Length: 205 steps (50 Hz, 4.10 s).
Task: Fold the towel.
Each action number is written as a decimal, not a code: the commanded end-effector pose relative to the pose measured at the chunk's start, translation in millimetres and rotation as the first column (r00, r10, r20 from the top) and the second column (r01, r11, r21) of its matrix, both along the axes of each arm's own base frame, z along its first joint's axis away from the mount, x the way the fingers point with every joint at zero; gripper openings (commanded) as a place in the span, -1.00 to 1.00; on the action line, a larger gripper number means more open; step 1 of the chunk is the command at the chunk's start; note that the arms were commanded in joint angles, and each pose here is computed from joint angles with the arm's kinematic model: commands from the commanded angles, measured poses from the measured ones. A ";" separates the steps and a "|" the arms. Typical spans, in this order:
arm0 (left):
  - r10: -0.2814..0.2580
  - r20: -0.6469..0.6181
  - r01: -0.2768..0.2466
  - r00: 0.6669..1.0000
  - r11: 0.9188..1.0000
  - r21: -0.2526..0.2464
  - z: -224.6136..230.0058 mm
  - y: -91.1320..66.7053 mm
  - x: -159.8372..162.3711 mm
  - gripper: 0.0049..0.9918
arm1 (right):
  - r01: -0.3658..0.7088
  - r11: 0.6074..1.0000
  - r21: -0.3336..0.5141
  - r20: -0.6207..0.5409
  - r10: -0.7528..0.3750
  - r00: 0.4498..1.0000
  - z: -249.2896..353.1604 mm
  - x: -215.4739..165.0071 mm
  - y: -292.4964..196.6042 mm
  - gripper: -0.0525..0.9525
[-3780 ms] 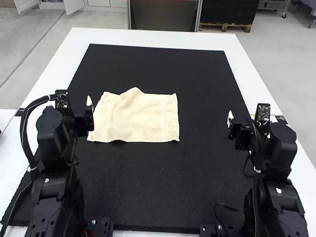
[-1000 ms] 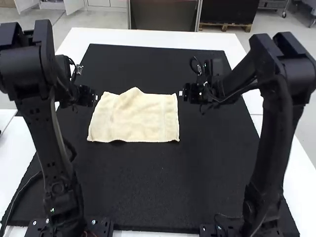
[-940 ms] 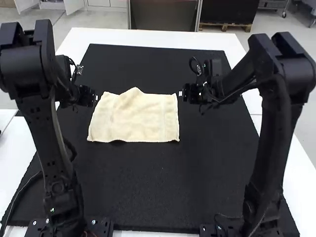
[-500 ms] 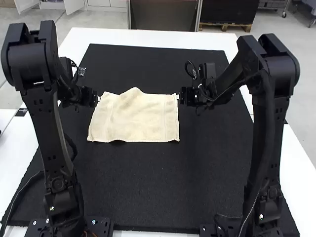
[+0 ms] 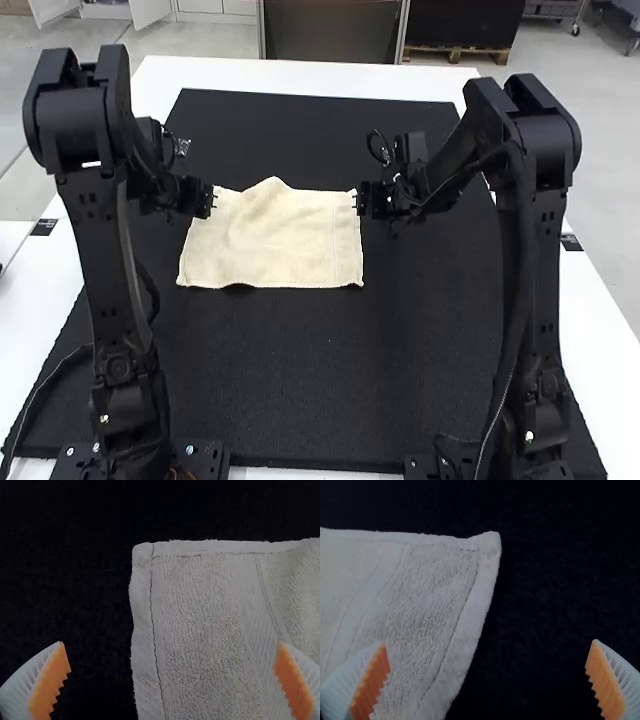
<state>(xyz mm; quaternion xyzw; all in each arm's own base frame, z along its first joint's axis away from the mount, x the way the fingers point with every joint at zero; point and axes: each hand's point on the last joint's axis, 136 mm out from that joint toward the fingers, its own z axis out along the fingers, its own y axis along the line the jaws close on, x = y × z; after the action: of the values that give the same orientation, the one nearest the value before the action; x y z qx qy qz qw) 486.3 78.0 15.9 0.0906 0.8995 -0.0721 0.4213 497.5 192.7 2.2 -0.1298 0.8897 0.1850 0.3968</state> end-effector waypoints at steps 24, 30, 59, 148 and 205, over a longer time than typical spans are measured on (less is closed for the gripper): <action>0.002 0.012 -0.002 1.000 1.000 -0.009 -6.4 4.8 16.7 0.93 | -0.042 0.999 0.012 0.005 0.042 0.999 -6.1 11.2 23.9 0.91; 0.002 0.004 -0.002 1.000 1.000 -0.010 -11.1 5.2 15.4 0.92 | -0.050 0.999 0.009 0.000 0.050 0.999 -9.6 10.0 27.1 0.90; 0.018 -0.023 -0.019 1.000 1.000 -0.018 -23.0 11.5 7.4 0.76 | -0.105 0.994 -0.005 -0.025 0.105 0.994 -15.7 -4.8 51.9 0.77; 0.013 0.126 -0.006 0.992 0.999 -0.054 22.1 33.2 3.2 -0.96 | -0.156 0.985 0.075 -0.006 0.156 0.988 20.6 -9.5 41.3 -0.93; -0.030 0.076 0.038 0.997 0.992 -0.117 56.9 14.6 -51.4 -0.96 | -0.185 0.971 0.152 -0.027 0.192 0.981 68.6 -51.8 28.0 -0.92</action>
<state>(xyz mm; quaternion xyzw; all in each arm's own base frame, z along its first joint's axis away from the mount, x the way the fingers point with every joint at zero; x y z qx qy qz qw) 439.5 91.9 60.1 0.0704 0.8835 -0.1329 0.4436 448.3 223.5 54.9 -0.1781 0.8714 0.2802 0.3611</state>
